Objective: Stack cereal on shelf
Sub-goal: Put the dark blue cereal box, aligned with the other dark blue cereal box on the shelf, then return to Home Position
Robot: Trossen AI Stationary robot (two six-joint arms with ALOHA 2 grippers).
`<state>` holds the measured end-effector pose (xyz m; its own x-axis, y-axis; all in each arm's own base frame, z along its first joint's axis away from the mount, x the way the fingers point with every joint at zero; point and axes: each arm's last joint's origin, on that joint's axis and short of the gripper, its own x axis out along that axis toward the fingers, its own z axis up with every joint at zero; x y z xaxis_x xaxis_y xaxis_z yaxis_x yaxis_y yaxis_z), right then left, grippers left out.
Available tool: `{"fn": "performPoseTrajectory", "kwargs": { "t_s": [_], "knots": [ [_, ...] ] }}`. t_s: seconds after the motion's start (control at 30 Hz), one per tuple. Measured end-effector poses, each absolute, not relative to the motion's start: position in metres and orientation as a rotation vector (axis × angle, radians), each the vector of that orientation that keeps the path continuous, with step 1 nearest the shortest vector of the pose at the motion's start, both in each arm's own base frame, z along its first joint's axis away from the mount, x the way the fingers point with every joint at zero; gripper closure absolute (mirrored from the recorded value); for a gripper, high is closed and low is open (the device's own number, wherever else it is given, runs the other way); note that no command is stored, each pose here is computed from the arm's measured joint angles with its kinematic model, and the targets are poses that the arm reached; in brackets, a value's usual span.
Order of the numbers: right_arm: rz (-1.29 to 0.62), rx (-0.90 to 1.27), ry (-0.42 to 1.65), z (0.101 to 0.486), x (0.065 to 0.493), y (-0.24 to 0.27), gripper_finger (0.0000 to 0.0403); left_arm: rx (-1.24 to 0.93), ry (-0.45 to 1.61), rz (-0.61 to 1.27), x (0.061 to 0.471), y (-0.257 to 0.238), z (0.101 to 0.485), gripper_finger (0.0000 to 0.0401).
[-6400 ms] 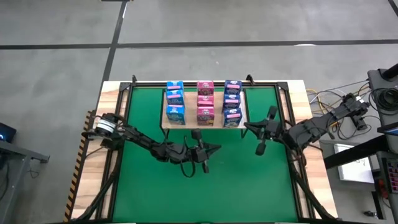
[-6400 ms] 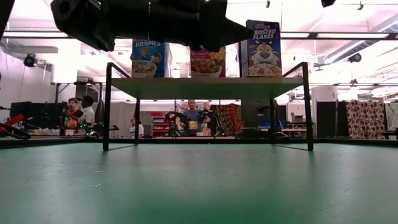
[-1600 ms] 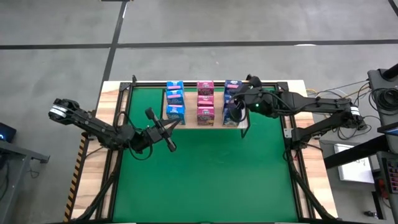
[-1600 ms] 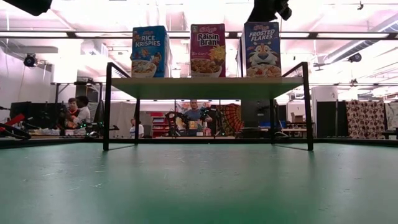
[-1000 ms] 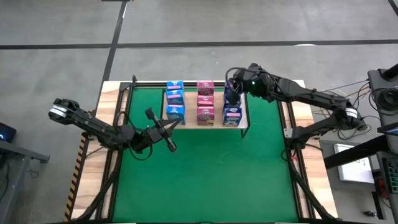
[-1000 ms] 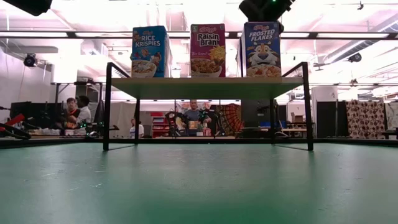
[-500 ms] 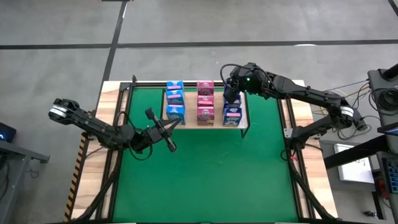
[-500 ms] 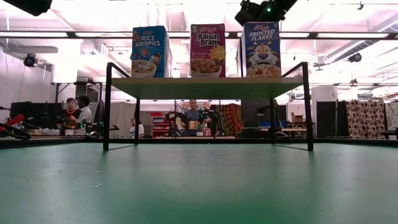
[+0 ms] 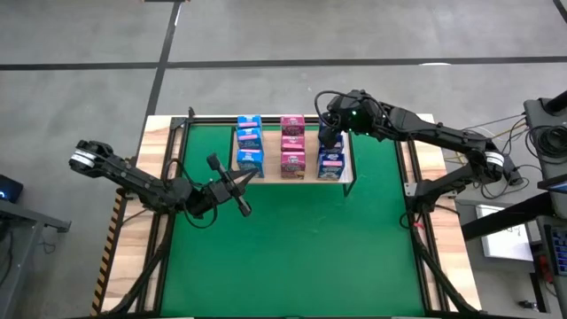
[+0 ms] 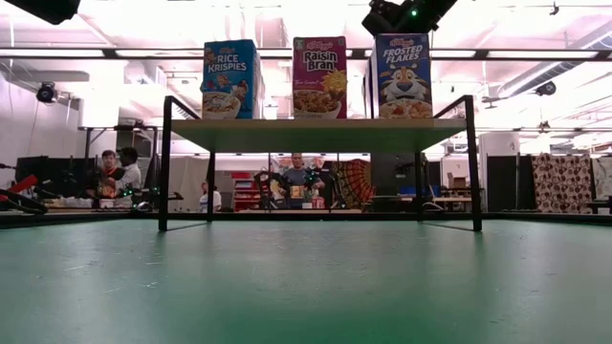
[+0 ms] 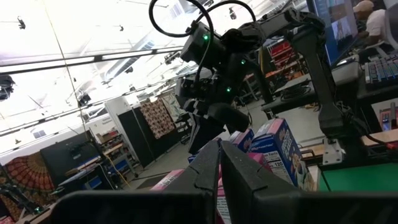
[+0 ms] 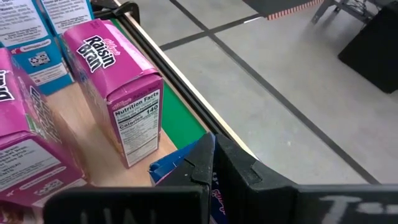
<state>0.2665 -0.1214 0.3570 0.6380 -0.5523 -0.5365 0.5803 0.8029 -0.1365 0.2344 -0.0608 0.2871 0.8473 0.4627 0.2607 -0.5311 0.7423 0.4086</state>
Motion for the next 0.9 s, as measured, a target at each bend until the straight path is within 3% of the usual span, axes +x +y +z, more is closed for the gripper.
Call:
{"fn": "performPoseTrajectory", "kwargs": {
  "t_s": [0.27, 0.5, 0.73, 0.9],
  "knots": [
    [-0.602, 0.014, 0.544, 0.372, 0.256, -0.104, 0.0394, 0.55, -0.068, 0.622, 0.218, -0.068, 0.284, 0.0401],
    [-0.42, -0.092, 0.441, 0.377, 0.235, -0.052, 0.0394, 0.553, -0.123, 0.495, 0.166, -0.075, 0.277, 0.0401],
    [-0.264, -0.152, 0.291, 0.341, 0.198, -0.014, 0.0394, 0.45, -0.184, 0.424, 0.131, -0.067, 0.273, 0.0401],
    [-0.207, -0.128, 0.199, 0.308, 0.175, -0.004, 0.0394, 0.463, -0.072, 0.312, 0.128, -0.068, 0.263, 0.0401]
  ]
}}
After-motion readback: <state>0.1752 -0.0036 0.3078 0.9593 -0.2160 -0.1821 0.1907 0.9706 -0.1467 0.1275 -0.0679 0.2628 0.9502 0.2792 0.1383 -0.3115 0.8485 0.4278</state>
